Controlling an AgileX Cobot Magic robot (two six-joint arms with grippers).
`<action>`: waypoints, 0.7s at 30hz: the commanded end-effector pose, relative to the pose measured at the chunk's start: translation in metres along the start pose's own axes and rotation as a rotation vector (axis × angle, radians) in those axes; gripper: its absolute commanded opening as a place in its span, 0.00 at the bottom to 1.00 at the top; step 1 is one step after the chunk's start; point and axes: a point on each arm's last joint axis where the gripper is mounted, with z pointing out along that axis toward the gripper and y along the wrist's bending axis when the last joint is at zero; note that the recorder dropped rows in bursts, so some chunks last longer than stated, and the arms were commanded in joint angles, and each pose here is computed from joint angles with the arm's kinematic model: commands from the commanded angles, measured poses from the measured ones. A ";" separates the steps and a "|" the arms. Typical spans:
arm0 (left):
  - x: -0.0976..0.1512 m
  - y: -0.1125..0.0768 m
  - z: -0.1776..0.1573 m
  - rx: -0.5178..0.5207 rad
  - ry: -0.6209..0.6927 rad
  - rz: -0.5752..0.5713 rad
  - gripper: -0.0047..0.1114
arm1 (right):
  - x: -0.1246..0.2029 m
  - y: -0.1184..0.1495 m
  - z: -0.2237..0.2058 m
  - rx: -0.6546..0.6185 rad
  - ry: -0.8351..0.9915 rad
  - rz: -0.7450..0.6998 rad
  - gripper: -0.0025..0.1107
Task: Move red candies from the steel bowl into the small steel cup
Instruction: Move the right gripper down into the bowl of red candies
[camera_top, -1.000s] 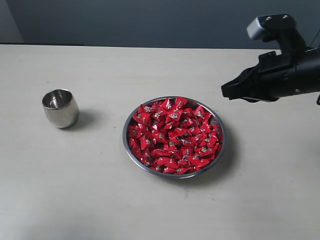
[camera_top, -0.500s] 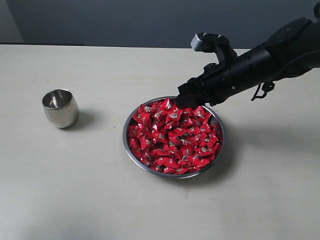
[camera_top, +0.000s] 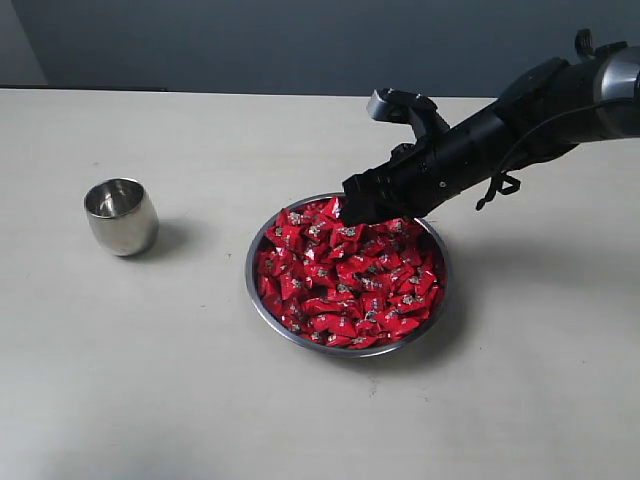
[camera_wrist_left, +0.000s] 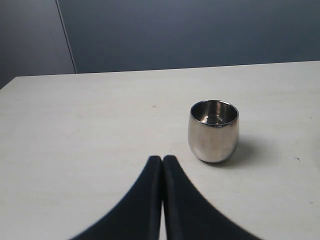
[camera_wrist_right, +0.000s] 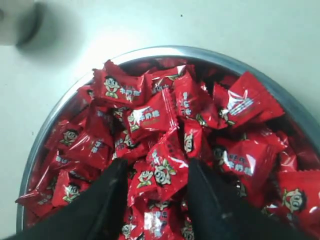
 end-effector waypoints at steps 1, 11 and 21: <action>0.001 0.000 0.000 0.000 -0.002 -0.003 0.04 | -0.002 -0.003 0.003 0.021 -0.015 0.003 0.37; 0.001 0.000 0.000 0.000 -0.002 -0.003 0.04 | -0.001 -0.005 0.003 0.041 -0.005 0.003 0.37; 0.001 0.000 0.000 0.000 -0.002 -0.003 0.04 | -0.001 -0.005 0.003 0.040 -0.006 0.013 0.37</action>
